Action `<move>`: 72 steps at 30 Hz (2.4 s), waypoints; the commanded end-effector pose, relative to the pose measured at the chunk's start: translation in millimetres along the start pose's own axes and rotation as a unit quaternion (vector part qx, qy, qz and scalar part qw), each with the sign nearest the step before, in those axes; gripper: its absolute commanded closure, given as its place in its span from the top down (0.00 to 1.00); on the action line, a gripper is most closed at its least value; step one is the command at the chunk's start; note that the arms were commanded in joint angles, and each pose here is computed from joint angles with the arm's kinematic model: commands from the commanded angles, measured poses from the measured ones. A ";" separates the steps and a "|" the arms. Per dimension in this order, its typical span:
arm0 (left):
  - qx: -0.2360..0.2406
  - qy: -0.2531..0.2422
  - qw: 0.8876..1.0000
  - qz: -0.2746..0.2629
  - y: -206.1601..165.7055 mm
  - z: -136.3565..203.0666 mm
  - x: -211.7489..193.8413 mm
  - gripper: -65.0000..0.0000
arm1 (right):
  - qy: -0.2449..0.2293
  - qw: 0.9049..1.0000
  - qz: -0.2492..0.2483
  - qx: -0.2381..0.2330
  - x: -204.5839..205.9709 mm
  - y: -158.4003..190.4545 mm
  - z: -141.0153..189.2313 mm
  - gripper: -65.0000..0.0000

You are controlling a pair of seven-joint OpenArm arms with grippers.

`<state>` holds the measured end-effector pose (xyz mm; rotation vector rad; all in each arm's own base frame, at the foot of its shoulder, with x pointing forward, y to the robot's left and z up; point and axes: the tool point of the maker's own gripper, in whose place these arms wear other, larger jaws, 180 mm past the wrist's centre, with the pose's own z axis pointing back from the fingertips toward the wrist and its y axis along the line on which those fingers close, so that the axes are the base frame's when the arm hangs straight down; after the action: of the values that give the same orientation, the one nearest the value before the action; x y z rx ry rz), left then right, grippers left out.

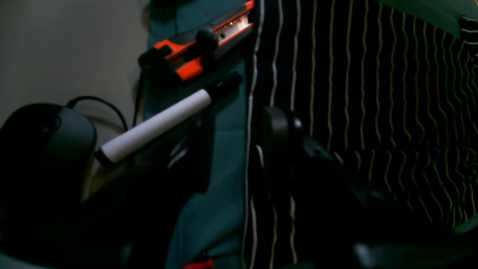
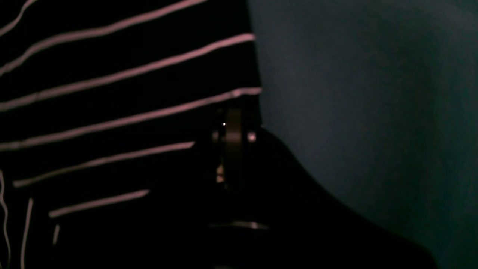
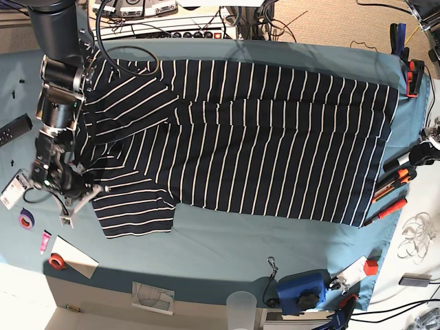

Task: Layout the t-shirt on the table in an organized manner, then fold the t-shirt properly

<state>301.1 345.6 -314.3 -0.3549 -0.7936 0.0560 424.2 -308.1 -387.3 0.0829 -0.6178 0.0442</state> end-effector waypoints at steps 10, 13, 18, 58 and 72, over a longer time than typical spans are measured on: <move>0.001 -0.025 1.000 -0.016 0.3 8.6 20.5 0.35 | -0.089 0.995 -0.026 0.022 52.5 -13.2 26.6 0.27; 0.001 -0.025 1.000 -0.017 0.4 8.7 20.5 0.35 | -0.124 0.991 -0.057 0.012 64.7 -31.2 39.3 0.26; 0.001 -0.026 1.000 -0.016 0.3 8.6 20.8 0.35 | -0.165 0.982 -0.091 -0.002 77.2 -49.9 51.5 0.26; -0.008 -0.049 0.999 -0.013 -2.9 9.3 29.3 0.35 | -0.136 0.984 -0.062 0.097 67.2 31.5 9.5 0.26; -0.017 -0.053 0.998 -0.009 -8.3 4.1 26.4 0.35 | -0.090 0.988 -0.077 0.099 43.3 45.1 -5.1 0.26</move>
<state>307.2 338.3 -310.5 -0.3914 -0.8439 0.0659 446.3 -254.8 -383.7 0.3414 -0.7340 -0.0586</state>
